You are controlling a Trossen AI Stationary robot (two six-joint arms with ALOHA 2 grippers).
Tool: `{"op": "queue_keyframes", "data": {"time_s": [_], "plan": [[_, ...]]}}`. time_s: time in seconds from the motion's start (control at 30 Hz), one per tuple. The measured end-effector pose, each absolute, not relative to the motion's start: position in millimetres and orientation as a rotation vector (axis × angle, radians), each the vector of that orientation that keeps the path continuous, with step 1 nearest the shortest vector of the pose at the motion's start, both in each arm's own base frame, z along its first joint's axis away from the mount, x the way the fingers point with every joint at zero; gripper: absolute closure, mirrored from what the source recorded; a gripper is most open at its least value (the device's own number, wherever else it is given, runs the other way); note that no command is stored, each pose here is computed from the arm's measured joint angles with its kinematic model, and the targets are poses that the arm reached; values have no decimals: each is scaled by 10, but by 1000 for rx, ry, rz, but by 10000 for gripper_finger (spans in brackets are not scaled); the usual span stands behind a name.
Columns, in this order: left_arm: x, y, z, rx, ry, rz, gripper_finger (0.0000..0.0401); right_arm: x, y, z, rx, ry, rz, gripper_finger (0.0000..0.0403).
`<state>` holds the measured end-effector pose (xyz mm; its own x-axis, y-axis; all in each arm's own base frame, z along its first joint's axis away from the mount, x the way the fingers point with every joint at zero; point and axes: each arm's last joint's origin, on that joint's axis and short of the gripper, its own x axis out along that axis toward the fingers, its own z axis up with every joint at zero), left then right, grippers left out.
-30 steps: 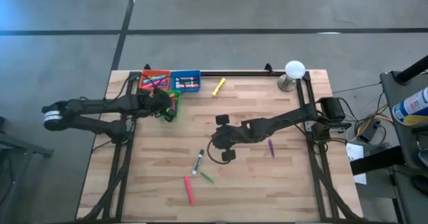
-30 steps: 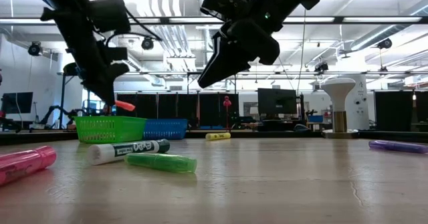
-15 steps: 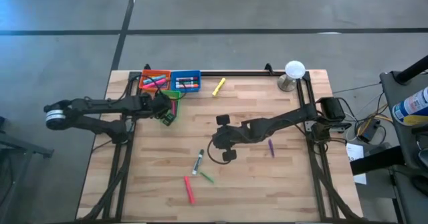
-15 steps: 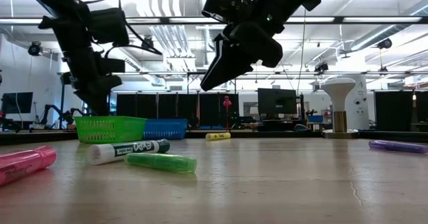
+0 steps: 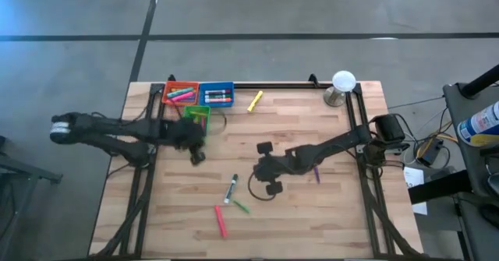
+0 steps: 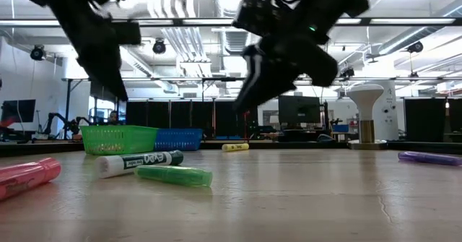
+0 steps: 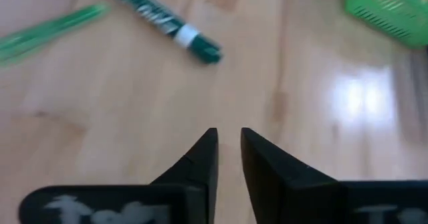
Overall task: Pick & Place Markers
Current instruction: Put the pink highlighter into the orange bin
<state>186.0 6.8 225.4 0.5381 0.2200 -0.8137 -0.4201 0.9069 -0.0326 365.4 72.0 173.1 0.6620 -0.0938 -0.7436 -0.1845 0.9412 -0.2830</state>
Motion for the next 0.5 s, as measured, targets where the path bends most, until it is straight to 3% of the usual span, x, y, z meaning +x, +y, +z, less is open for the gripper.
{"op": "queue_keyframes", "data": {"time_s": [0.3, 0.5], "plan": [[1883, -1178, 2200, -99, 768, 89, 398, 3387, 1054, 1437, -289, 815, 94, 378], [1960, -1793, 2148, -81, 780, 38, 388, 3298, 1157, 1388, -295, 817, 45, 381]]}}
